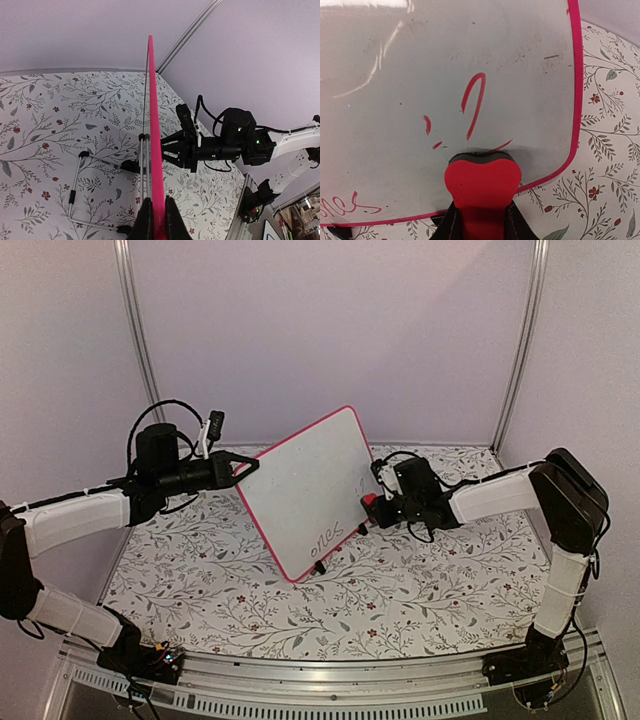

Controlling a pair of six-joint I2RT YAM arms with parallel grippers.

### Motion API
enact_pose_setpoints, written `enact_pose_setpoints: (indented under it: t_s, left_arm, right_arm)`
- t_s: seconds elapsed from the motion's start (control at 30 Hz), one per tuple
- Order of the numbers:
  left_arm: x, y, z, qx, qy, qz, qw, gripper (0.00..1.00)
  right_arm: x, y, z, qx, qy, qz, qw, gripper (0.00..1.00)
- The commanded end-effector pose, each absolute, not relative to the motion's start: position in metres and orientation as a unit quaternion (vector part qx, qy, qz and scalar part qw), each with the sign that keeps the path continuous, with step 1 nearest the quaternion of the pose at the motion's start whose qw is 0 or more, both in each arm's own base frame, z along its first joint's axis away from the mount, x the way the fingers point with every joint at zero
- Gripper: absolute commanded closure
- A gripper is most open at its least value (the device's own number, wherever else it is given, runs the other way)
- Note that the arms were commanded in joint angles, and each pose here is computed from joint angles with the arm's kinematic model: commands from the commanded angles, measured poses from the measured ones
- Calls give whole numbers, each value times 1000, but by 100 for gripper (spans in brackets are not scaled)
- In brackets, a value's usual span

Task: Erase the whiteboard
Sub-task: Erase the whiteboard at the center of the board.

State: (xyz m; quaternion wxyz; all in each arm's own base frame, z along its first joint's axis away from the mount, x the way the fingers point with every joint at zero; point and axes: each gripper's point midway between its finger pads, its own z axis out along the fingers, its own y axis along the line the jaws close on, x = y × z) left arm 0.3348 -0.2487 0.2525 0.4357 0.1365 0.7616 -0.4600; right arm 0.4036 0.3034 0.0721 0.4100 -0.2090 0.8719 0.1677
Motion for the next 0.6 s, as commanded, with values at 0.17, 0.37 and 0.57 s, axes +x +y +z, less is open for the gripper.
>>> enact_pose_setpoints:
  t_s: [0.17,0.37,0.57]
  left_arm:
    - [305,-268,278,184,723,-517,420,100]
    - [307,-269,275,184,726,-516,415,100]
    - [306,-267,280,185,722,-515,423,100]
  right_arm:
    - [444,324,151,-208,835,184,476,77]
    - [456,326,157,-206,829,187,484,77]
    - [450,332,141,-214,835,206,464,77]
